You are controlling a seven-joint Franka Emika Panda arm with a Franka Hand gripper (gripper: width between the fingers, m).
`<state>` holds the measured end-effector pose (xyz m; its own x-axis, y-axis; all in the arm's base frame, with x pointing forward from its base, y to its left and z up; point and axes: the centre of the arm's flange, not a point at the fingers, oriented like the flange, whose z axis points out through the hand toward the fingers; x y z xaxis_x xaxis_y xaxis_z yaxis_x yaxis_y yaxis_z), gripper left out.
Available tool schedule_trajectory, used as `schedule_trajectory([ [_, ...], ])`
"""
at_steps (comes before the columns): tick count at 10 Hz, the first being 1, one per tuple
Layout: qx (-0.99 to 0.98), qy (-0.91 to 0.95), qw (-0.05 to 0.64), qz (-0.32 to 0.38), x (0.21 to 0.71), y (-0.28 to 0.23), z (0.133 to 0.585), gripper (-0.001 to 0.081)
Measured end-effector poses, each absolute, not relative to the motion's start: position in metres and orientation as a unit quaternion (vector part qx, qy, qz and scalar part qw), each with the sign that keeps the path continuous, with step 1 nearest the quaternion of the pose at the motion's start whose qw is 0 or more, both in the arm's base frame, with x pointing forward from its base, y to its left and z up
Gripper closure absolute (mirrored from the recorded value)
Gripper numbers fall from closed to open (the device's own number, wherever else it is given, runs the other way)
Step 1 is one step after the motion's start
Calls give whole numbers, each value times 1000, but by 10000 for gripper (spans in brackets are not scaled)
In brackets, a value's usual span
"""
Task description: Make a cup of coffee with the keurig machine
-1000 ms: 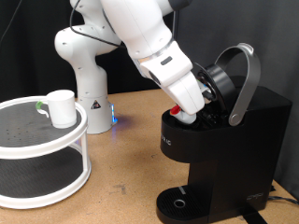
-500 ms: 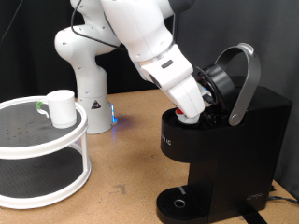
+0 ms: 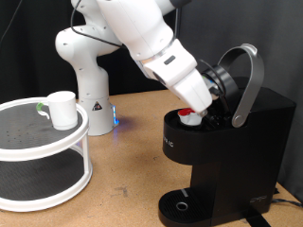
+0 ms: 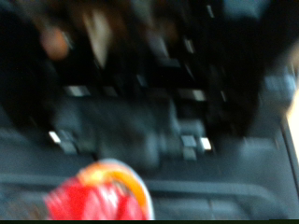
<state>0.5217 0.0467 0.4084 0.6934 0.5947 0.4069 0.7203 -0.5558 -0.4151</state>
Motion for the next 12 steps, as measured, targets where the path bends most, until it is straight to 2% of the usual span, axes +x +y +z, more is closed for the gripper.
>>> schedule_trajectory([
  [3, -853, -400, 323, -86, 510, 48, 438, 2],
  [5, -861, -403, 306, -50, 499, 45, 440, 0],
  [12, -885, -374, 272, -47, 490, 44, 401, 0],
])
